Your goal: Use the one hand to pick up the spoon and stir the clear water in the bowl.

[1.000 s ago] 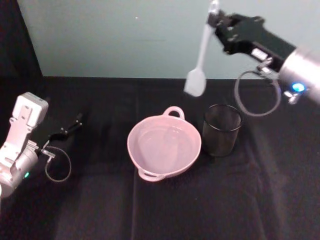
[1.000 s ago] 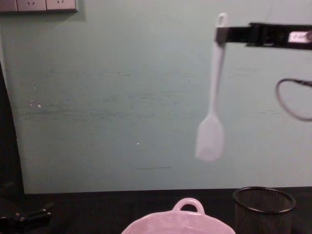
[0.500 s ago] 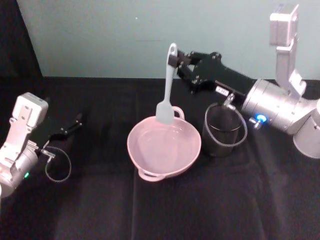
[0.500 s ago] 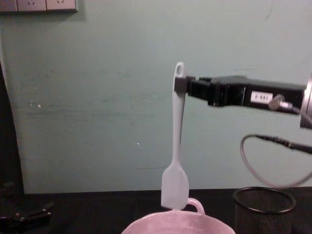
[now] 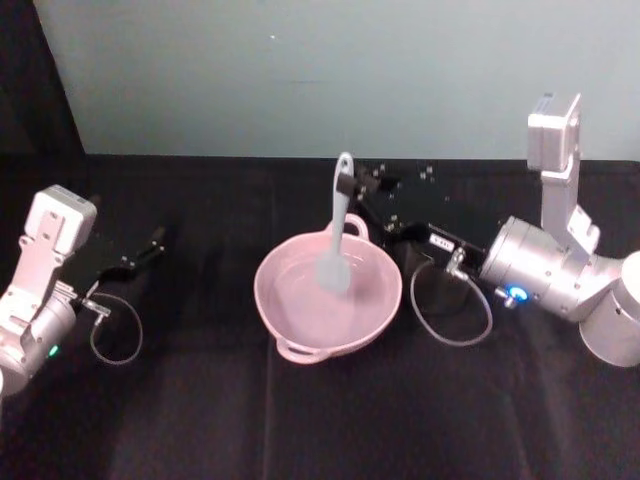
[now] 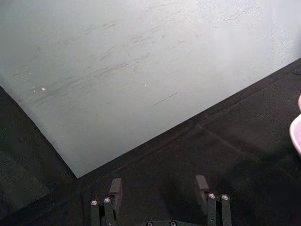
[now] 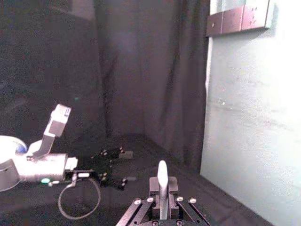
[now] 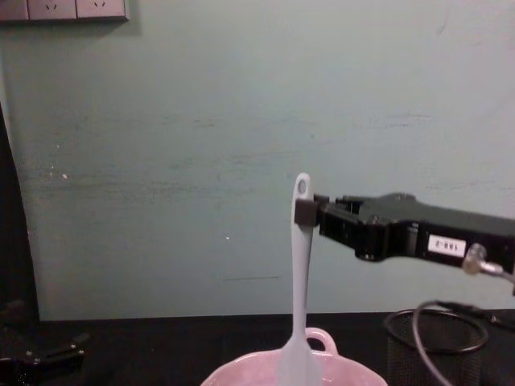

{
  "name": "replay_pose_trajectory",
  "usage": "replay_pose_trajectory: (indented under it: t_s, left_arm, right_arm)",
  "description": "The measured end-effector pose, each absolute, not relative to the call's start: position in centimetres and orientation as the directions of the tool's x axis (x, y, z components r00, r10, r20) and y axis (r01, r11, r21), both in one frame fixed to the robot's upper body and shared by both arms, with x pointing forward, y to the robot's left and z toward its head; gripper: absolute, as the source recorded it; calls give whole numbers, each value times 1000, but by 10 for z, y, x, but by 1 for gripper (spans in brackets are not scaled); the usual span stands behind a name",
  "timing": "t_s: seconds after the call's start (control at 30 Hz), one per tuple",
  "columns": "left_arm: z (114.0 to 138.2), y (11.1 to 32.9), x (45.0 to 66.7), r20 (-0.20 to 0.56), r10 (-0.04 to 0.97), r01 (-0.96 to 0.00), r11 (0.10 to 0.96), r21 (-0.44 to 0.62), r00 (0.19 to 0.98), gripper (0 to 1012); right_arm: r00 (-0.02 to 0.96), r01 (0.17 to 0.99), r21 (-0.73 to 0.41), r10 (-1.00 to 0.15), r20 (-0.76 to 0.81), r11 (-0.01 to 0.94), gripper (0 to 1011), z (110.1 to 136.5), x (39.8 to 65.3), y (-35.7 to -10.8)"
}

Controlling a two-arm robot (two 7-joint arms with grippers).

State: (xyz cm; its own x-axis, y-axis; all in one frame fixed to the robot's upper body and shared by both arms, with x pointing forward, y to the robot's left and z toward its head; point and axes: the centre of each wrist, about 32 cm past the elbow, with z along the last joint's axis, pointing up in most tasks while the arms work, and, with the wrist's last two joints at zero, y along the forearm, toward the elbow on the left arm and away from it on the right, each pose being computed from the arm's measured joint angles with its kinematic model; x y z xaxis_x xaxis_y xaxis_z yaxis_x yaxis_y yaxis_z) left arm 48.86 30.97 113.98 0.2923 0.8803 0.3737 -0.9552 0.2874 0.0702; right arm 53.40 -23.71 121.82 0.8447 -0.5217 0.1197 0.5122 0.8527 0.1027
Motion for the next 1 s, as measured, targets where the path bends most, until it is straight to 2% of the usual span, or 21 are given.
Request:
replay_pose_trajectory:
  t_s: [0.2,0.57,1.0]
  left_arm:
    - [1140,310,489,374,880,-955,287,70,292,1011]
    - [1140,310,489,374,880,-955,287,70,292,1011]
    - [1140,310,489,374,880,-955,287,70,292,1011]
  right_arm:
    - [862,493,90,-500,88,865,108,1205,534,-232]
    - [871,476,107,-484,80,873,108,1189,546,-206]
    - [748,605,206,-637,184,769,109,1173,559,-196]
